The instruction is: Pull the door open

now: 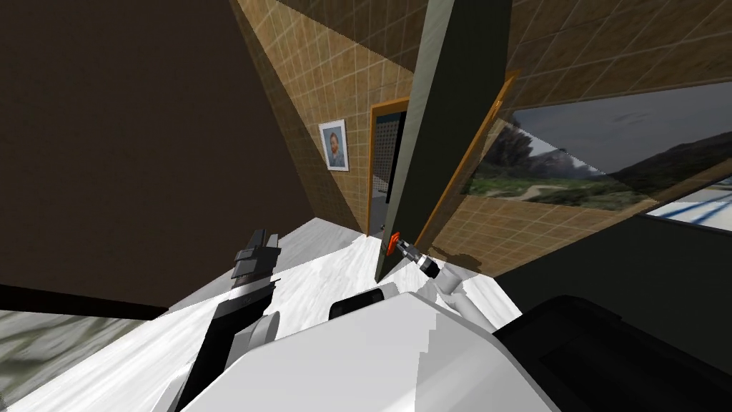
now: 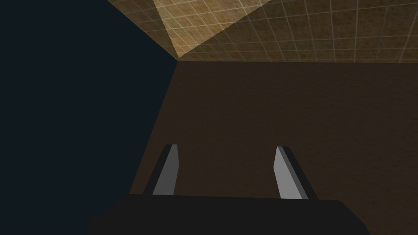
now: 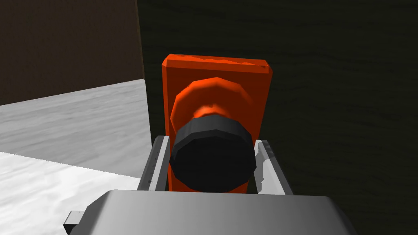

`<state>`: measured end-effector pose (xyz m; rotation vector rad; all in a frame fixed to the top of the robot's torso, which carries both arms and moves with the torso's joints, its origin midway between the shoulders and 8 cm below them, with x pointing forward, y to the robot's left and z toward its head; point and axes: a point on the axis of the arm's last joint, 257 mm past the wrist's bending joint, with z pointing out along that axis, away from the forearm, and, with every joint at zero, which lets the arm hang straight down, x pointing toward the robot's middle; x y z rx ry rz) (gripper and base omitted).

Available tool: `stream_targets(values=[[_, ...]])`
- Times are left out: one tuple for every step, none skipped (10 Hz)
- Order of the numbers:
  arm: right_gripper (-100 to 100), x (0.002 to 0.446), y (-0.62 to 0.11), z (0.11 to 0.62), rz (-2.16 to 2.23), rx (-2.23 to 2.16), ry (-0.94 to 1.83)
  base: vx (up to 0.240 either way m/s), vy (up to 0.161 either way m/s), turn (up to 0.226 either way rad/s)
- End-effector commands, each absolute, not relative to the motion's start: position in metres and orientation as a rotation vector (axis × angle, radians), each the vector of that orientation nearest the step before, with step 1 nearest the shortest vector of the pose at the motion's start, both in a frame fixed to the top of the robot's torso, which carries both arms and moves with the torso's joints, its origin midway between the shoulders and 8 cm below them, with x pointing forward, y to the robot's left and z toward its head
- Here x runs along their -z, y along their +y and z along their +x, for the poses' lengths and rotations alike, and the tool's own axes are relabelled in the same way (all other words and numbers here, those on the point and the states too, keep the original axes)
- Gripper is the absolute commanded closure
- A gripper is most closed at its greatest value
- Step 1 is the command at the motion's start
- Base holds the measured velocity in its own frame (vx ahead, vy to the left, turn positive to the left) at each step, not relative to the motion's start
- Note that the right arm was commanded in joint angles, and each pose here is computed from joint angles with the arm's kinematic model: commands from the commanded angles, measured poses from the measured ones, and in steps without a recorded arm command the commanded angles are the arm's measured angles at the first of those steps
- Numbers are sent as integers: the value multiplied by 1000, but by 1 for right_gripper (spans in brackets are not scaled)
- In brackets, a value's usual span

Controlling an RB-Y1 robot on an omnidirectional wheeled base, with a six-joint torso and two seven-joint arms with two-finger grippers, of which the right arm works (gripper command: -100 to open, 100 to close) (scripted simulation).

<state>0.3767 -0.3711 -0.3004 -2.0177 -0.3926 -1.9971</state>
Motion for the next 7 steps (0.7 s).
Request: stream_targets(values=[[100,296,-373,376,-2004,2003,-402,-156,-115,105],[100,301,-371,375,-2013,1994,-397,-73,-48,32],[100,301,-372,372,-2008,1987,-405,-126,-67,137],[100,301,-372,371,-2007,1987,-407,-166,-120,165],[100,300,-373,370,-2003,1985,-412,-165,-117,155],[100,300,-374,369,-2000,1984,-415,-182,-96,108],[100,299,-375,367,-1996,1983,-420,-160,-117,150]])
